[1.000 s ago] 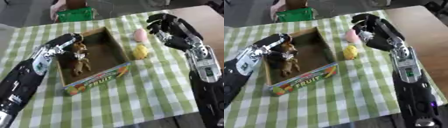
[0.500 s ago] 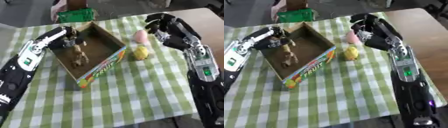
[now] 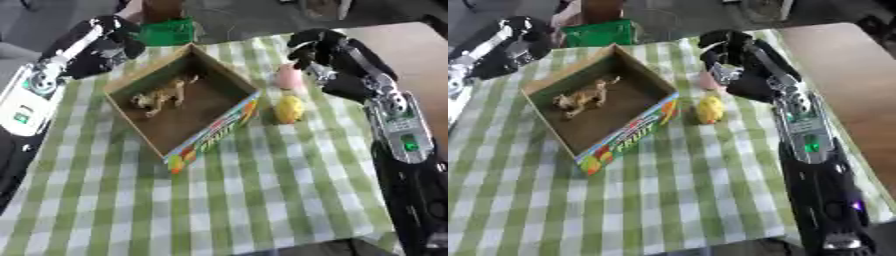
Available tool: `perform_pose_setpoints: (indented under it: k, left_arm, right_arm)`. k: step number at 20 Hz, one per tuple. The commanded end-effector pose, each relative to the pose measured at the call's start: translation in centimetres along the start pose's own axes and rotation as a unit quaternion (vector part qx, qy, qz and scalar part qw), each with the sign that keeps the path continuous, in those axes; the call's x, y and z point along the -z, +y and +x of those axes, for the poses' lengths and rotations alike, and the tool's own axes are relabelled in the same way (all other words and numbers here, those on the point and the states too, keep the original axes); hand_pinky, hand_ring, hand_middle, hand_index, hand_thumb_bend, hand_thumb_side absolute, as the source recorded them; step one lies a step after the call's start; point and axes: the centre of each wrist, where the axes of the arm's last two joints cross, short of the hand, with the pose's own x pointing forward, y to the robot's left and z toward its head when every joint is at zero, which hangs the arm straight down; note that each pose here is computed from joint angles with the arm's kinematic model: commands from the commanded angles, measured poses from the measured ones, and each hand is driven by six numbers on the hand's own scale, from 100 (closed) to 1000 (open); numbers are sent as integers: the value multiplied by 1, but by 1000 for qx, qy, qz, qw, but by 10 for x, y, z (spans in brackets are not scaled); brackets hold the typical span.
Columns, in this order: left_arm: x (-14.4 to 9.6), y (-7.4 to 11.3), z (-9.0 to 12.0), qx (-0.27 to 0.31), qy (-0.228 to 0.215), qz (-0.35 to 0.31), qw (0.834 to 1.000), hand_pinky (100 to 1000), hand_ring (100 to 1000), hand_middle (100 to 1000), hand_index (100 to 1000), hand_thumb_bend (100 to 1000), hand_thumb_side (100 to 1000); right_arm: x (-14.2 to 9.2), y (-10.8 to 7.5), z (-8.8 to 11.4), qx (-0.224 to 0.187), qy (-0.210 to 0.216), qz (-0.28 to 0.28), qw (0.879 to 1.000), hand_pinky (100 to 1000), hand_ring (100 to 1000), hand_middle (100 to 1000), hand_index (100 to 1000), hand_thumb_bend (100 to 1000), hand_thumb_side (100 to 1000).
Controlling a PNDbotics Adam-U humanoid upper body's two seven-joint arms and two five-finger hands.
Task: Pick up objects on the table and place them in the box.
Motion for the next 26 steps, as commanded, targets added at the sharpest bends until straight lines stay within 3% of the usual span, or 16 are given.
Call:
perform_pose_setpoints:
  k: [1,5,12,18,26]
  left_arm:
    - [-14,28,16,1,-25,45,999,798,748,745,822,315,778]
    - [-42,30,25,-40,-31,68,996,782,722,715,808,207,732]
    - [-88,19,31,-97,-7,87,991,774,697,685,797,143,751]
    - [-110,7,29,-117,25,99,988,772,689,675,793,128,772]
    - [-118,0,23,-127,50,104,985,769,680,666,791,116,791]
  right_arm:
    - [3,-17,-1,-39,15,-5,999,657,722,738,812,100,369]
    - [2,-31,-11,-102,49,1,994,672,747,761,821,100,222]
    - [-17,-50,-39,-214,134,26,967,691,772,783,828,100,210]
    - [-44,-60,-61,-240,198,29,950,693,772,783,826,100,220]
    - [-67,-73,-65,-248,204,62,945,699,774,783,827,100,265]
